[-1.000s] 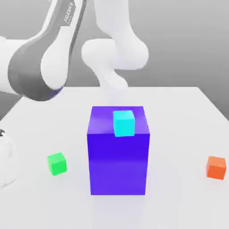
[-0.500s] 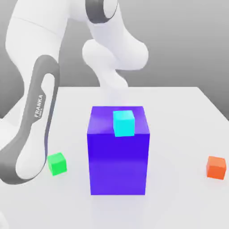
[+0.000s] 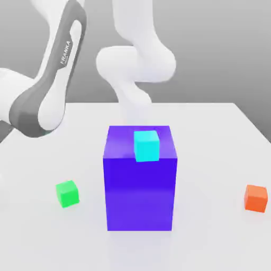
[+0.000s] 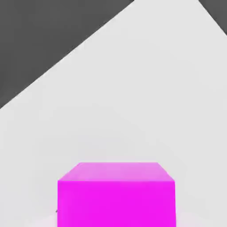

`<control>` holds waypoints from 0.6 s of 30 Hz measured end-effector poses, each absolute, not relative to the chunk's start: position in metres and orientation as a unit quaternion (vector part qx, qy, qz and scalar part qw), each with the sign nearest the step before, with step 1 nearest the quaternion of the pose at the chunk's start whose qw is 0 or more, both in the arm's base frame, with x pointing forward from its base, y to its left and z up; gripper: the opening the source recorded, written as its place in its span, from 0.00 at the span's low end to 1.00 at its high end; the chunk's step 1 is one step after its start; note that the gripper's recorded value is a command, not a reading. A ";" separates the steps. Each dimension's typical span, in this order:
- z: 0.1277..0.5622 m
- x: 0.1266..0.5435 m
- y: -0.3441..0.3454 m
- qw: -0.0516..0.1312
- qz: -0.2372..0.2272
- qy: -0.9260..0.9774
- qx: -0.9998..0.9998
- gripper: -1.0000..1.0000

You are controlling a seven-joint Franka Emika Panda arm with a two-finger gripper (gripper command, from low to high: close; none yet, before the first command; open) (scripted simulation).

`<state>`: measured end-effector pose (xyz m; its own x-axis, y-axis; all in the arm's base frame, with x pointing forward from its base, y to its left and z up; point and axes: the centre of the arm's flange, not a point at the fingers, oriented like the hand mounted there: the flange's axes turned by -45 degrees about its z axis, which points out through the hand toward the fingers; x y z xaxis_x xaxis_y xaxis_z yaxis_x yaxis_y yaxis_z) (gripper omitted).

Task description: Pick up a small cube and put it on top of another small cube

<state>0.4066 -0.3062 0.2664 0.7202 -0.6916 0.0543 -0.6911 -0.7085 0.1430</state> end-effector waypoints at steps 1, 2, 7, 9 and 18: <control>0.269 0.395 -0.303 0.078 -0.001 -0.382 0.921 0.00; 0.271 0.383 -0.301 0.078 -0.001 -0.391 0.917 0.00; 0.271 0.329 -0.276 0.065 0.001 -0.424 0.903 0.00; 0.267 0.311 -0.259 0.054 0.002 -0.432 0.900 0.00; 0.236 0.267 -0.197 -0.006 0.001 -0.445 0.896 0.00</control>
